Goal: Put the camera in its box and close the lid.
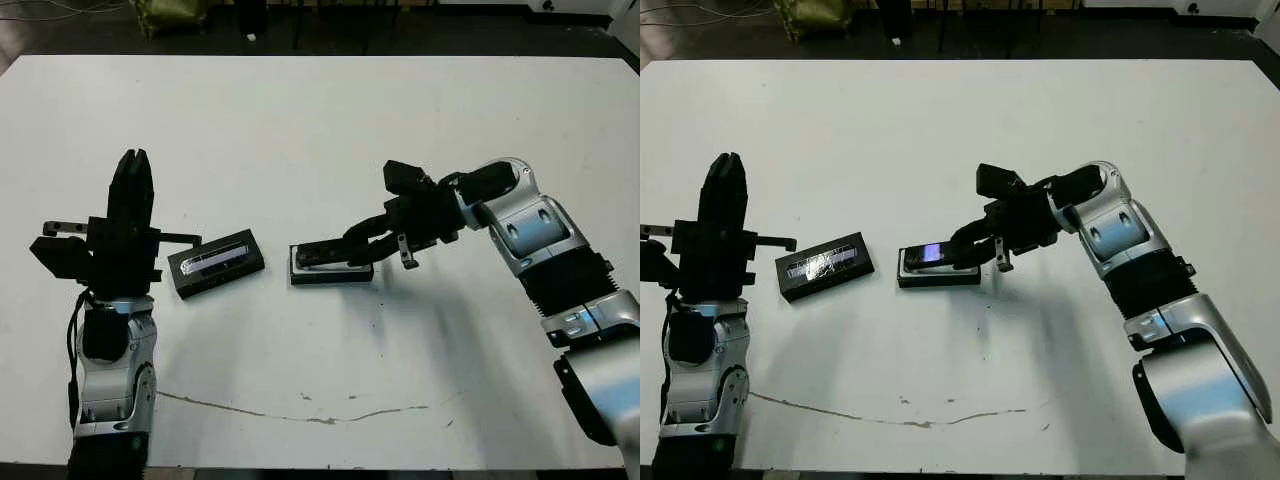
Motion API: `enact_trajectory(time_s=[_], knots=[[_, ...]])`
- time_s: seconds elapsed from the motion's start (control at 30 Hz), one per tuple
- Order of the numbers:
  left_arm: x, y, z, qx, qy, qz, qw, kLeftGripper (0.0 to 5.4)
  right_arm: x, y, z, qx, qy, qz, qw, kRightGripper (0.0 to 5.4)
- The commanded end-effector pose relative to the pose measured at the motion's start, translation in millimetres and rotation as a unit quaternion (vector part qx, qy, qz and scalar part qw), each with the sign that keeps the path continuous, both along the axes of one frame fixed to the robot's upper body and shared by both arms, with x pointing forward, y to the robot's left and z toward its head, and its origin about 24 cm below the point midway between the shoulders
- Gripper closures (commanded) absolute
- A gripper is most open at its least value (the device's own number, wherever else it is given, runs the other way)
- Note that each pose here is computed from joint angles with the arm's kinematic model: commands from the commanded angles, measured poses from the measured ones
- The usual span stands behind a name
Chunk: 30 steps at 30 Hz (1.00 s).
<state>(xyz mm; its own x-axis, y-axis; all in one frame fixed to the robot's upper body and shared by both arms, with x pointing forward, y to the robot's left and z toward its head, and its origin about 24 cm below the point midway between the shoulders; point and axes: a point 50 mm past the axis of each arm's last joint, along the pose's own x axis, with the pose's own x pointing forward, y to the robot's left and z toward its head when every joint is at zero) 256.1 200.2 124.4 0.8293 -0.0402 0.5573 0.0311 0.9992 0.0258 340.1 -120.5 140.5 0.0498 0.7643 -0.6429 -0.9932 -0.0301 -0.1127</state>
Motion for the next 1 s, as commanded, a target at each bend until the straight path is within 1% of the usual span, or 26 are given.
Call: enact_trajectory(time_s=[0.03, 0.37, 0.6, 0.67, 0.77, 0.87, 0.9, 0.97, 1.0], knots=[[-2.3, 2, -7.7, 0.002, 0.017, 0.004, 1.000, 5.40, 0.2, 3.0, -1.1, -0.015, 0.006, 0.003, 1.000, 5.21], [-2.3, 1, -7.7, 0.002, 0.017, 0.004, 1.000, 5.40, -2.1, 8.3, -9.5, -0.029, 0.013, 0.011, 0.999, 5.21], [-2.9, 2, -9.0, 0.000, 0.018, 0.003, 1.000, 5.40, -4.4, 13.0, -13.9, -0.039, 0.002, 0.022, 0.999, 5.21], [-3.1, 2, -9.3, 0.002, 0.018, 0.005, 1.000, 5.40, -4.9, 14.0, -16.2, -0.034, 0.012, 0.021, 0.999, 5.21], [-3.2, 2, -9.8, 0.000, 0.018, 0.003, 1.000, 5.40, -5.6, 16.0, -19.0, -0.031, 0.015, 0.021, 0.999, 5.21], [-3.0, 2, -10.0, 0.001, 0.017, 0.003, 1.000, 5.40, -6.3, 17.7, -21.5, -0.015, 0.016, 0.016, 1.000, 5.21], [-3.0, 2, -10.1, 0.001, 0.017, 0.004, 1.000, 5.40, -6.7, 18.0, -21.8, -0.010, 0.028, 0.010, 1.000, 5.21], [-3.0, 2, -10.3, 0.001, 0.017, 0.004, 1.000, 5.40, -8.7, 19.8, -20.4, -0.005, 0.034, 0.017, 0.999, 4.82], [-3.1, 2, -10.4, 0.000, 0.017, 0.004, 1.000, 5.40, -10.5, 21.8, -18.0, -0.004, 0.021, 0.032, 0.999, 4.63]])
